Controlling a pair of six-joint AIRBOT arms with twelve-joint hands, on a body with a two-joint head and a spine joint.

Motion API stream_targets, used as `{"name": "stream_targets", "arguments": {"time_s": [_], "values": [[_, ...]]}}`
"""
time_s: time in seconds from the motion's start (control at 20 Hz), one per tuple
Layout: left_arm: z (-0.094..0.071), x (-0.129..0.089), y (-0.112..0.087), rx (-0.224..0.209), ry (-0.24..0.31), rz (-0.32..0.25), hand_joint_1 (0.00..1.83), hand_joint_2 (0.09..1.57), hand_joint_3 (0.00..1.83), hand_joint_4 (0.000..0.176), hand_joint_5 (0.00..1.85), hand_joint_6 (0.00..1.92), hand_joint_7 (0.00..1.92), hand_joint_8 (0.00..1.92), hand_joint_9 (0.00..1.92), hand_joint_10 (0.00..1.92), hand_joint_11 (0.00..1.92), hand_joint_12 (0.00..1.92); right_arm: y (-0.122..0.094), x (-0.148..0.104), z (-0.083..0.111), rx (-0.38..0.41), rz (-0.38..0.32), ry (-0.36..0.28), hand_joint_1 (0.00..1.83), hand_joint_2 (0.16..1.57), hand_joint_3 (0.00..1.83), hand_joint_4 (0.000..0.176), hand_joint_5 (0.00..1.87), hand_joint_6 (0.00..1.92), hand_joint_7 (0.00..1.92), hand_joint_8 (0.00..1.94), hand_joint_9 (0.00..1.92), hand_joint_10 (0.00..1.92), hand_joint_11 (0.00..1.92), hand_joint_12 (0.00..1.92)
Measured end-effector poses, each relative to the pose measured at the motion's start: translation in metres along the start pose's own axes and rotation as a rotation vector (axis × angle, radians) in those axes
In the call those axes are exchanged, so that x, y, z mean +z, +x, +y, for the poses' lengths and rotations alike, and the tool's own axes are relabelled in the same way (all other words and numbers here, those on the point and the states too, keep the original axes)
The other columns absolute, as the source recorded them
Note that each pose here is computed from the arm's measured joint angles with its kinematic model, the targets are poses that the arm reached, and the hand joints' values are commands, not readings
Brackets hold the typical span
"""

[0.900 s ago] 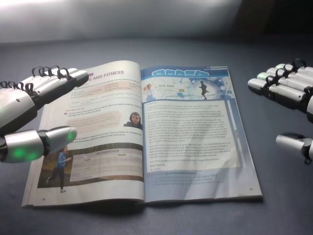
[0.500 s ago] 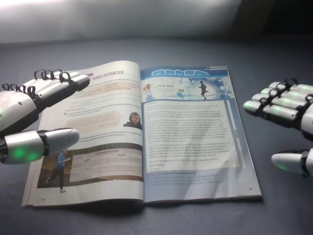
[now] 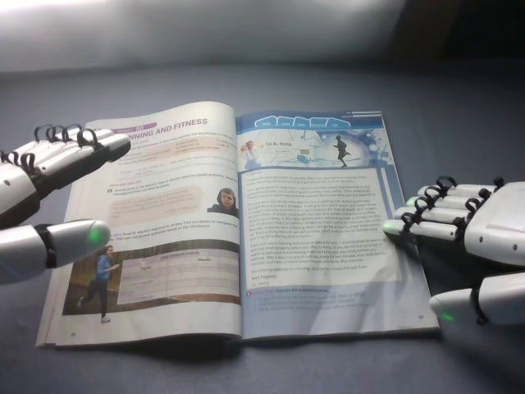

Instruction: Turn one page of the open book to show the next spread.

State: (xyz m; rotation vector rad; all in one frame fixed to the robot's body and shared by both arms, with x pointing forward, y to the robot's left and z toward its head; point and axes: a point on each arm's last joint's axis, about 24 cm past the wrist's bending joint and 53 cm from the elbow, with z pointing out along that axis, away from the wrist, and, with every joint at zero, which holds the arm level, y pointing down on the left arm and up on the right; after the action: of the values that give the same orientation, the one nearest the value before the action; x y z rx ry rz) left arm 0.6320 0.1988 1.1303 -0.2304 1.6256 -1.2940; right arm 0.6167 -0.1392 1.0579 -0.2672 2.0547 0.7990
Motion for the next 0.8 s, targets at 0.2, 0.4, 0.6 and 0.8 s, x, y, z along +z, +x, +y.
{"name": "stream_targets", "arguments": {"time_s": [0.2, 0.4, 0.6, 0.8], "values": [[0.006, -0.005, 0.000, -0.006, -0.020, -0.003, 0.06, 1.38, 0.00, 0.038, 0.00, 0.00, 0.00, 0.00, 0.00, 0.00, 0.00, 0.00, 0.001, 0.009, 0.001, -0.008, 0.009, -0.009, 0.00, 1.24, 0.00, 0.000, 0.00, 0.00, 0.00, 0.00, 0.00, 0.00, 0.00, 0.00], [0.013, -0.011, 0.006, -0.014, -0.046, 0.010, 0.06, 1.38, 0.00, 0.018, 0.00, 0.00, 0.00, 0.00, 0.00, 0.00, 0.00, 0.00, 0.002, 0.022, 0.014, -0.038, 0.025, -0.042, 0.00, 1.21, 0.00, 0.000, 0.01, 0.00, 0.00, 0.00, 0.00, 0.00, 0.00, 0.00], [0.017, -0.014, 0.006, -0.018, -0.057, 0.006, 0.12, 1.38, 0.00, 0.015, 0.00, 0.00, 0.00, 0.00, 0.00, 0.00, 0.00, 0.00, 0.004, 0.035, 0.045, -0.104, 0.052, -0.117, 0.00, 1.21, 0.00, 0.000, 0.00, 0.00, 0.00, 0.00, 0.00, 0.00, 0.00, 0.00], [0.024, -0.019, 0.006, -0.023, -0.081, 0.001, 0.09, 1.38, 0.00, 0.010, 0.00, 0.00, 0.00, 0.00, 0.00, 0.00, 0.00, 0.00, 0.006, 0.036, 0.052, -0.103, 0.065, -0.139, 0.00, 1.23, 0.00, 0.000, 0.00, 0.00, 0.00, 0.00, 0.00, 0.00, 0.00, 0.00]]}}
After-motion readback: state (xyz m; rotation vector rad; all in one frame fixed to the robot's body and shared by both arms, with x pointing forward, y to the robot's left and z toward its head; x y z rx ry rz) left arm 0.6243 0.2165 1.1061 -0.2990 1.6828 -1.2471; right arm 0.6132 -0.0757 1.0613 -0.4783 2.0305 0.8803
